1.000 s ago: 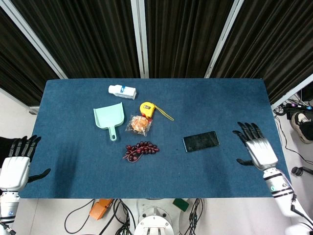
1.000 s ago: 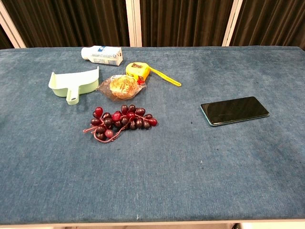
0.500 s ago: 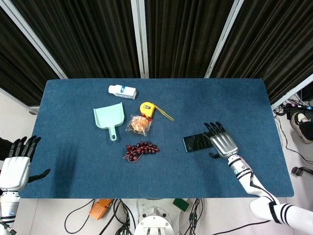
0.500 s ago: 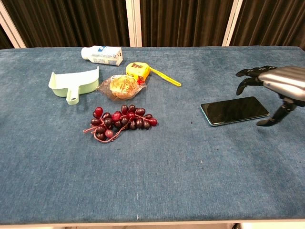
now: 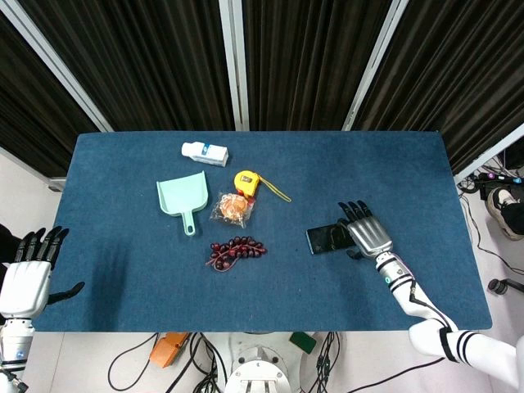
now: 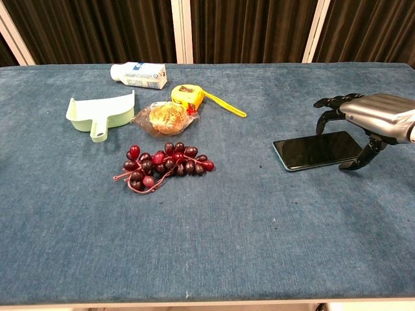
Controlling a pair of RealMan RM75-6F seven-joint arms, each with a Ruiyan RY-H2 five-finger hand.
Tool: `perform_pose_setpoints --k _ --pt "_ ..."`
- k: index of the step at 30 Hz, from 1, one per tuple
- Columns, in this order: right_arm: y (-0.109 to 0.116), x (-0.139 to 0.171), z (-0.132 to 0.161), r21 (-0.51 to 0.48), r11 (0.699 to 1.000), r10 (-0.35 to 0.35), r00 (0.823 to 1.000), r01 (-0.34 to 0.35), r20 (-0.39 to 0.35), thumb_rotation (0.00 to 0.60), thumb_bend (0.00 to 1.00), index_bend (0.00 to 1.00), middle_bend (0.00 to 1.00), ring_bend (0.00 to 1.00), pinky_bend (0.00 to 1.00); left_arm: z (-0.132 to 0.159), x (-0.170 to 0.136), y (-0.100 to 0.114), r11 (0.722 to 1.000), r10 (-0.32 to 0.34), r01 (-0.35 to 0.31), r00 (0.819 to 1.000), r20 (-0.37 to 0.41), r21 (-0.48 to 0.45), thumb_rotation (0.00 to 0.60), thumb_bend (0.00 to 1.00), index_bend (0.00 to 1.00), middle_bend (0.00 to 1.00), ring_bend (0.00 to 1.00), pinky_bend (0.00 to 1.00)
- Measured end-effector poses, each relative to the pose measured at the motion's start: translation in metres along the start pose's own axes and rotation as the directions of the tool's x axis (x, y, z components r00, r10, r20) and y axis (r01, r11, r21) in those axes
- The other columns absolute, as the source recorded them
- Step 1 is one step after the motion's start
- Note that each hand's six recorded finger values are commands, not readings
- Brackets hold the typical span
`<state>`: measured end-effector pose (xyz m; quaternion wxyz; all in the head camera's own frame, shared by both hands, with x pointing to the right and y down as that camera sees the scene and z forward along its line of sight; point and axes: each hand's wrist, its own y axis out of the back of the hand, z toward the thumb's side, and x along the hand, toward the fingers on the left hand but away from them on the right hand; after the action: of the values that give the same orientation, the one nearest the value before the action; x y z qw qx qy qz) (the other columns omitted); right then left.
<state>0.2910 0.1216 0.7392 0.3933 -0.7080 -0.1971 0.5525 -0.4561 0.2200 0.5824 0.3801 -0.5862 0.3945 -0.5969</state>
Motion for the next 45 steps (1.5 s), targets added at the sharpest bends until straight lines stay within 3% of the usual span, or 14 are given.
perform_pose_setpoints --k 9,19,29,42,45 --pt "-0.008 -0.012 0.003 0.021 0.999 0.033 0.999 -0.032 -0.004 0.600 0.39 0.38 0.08 0.00 0.00 0.000 -0.001 0.000 1.000 0.001 -0.001 1.000 -0.010 0.000 0.600 0.14 0.09 0.07 0.02 0.00" --pt "-0.011 -0.016 0.004 0.042 0.998 0.056 0.998 -0.056 -0.013 0.600 0.54 0.39 0.09 0.00 0.00 -0.001 0.000 -0.001 1.000 0.003 -0.003 1.000 -0.010 0.000 0.600 0.14 0.09 0.07 0.02 0.00" --pt "-0.006 -0.019 0.001 0.036 0.997 0.068 0.998 -0.067 -0.010 0.600 0.81 0.42 0.12 0.00 0.00 -0.002 0.001 -0.001 1.000 0.006 -0.006 1.000 -0.010 0.000 0.600 0.14 0.09 0.07 0.02 0.00" --pt "0.014 -0.026 -0.003 -0.012 0.986 0.164 0.986 -0.164 -0.011 0.600 0.85 0.43 0.13 0.00 0.00 -0.003 0.001 0.001 1.000 0.007 -0.007 1.000 -0.008 0.007 0.600 0.14 0.09 0.07 0.02 0.00" --pt "0.019 -0.030 -0.003 -0.013 0.985 0.173 0.985 -0.173 -0.003 0.600 0.85 0.37 0.13 0.00 0.00 -0.004 0.002 0.001 1.000 0.005 -0.005 1.000 -0.010 0.007 0.600 0.14 0.09 0.07 0.02 0.00"
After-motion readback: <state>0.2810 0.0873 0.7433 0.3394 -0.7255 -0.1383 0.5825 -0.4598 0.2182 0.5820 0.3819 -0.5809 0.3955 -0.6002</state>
